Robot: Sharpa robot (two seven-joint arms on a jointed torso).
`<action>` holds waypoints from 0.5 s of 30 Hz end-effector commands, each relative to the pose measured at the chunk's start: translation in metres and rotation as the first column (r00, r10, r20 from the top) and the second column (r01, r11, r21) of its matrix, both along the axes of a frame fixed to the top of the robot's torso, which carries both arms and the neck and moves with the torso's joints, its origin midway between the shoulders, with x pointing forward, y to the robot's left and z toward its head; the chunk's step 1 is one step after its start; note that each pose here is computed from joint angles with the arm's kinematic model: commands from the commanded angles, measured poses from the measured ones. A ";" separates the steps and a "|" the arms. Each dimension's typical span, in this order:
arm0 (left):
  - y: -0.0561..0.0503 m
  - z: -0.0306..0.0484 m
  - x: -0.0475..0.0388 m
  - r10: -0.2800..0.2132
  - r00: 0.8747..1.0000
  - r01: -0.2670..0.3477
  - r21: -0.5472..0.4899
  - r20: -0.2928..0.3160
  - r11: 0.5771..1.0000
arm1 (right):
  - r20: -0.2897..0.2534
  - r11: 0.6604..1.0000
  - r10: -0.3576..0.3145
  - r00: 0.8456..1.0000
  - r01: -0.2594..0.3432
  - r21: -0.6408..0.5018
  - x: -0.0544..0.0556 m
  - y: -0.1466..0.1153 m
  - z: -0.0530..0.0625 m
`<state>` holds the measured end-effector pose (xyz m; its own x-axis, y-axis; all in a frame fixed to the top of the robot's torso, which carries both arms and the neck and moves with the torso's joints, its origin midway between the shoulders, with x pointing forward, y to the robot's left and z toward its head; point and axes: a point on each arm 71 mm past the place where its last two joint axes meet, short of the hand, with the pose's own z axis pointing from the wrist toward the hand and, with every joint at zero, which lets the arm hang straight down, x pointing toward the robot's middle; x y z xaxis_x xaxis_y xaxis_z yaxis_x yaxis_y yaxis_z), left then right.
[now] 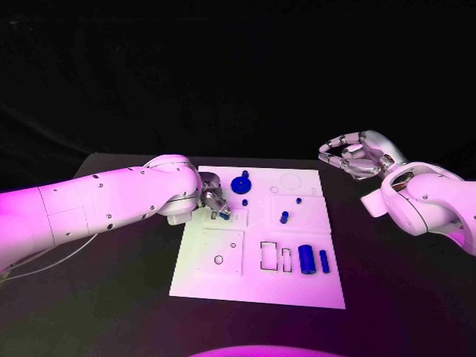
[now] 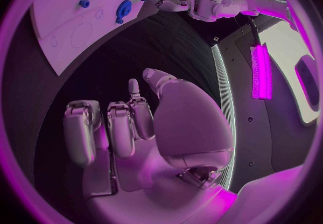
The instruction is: Assemble the parts on the task board
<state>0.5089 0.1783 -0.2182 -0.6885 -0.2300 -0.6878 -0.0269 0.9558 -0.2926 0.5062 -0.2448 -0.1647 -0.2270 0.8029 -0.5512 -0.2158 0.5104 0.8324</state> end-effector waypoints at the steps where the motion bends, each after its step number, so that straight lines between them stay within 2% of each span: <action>1: 0.001 -0.0002 0.0005 0.009 1.000 -0.010 0.010 0.014 1.000 | 0.002 1.000 0.015 1.000 -0.015 0.000 0.000 0.002 -0.001; 15: -0.003 -0.0001 -0.0007 -0.001 1.000 0.001 0.003 0.013 1.000 | 0.002 1.000 0.015 1.000 -0.015 -0.003 0.002 0.004 -0.002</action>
